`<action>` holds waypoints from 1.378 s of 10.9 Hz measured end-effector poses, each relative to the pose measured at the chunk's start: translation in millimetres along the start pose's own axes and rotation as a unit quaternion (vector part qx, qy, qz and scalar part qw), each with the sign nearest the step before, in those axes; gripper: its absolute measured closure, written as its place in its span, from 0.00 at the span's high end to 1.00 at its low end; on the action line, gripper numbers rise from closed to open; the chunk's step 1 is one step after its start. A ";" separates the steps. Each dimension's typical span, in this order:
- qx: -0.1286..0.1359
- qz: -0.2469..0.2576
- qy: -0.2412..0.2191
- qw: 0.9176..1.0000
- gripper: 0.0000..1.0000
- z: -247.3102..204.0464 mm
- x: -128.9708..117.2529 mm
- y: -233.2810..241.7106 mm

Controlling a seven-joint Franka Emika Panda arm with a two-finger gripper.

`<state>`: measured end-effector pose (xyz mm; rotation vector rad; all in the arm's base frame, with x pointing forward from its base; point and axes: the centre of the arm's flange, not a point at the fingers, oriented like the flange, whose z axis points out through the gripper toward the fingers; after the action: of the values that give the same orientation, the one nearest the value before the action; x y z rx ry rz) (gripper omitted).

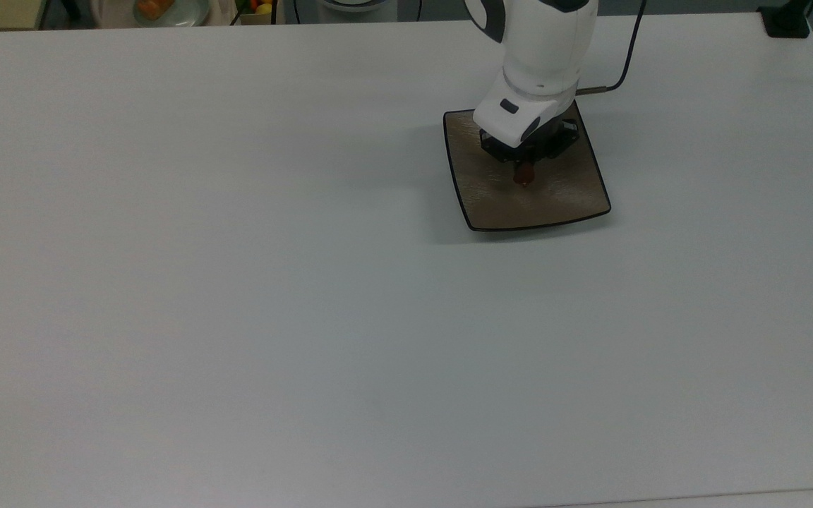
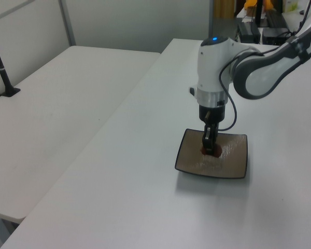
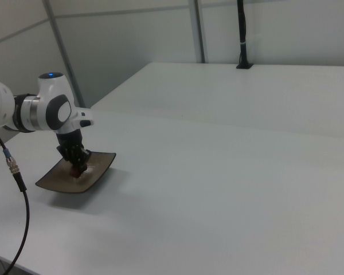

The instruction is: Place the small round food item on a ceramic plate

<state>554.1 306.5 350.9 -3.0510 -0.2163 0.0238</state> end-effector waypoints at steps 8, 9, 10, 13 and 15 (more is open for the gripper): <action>0.006 -0.007 0.009 1.000 0.64 25.2 -0.2 -9.8; 0.006 -0.005 0.009 1.000 0.80 25.0 0.0 -9.2; 0.007 -0.004 0.009 1.000 0.95 24.7 0.3 -8.9; 0.010 -0.001 0.021 1.000 1.00 10.6 2.4 -9.8; 0.010 0.009 0.036 0.999 1.00 -29.3 5.5 0.4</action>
<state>560.2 304.5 380.0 -3.0275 -0.1836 -0.0818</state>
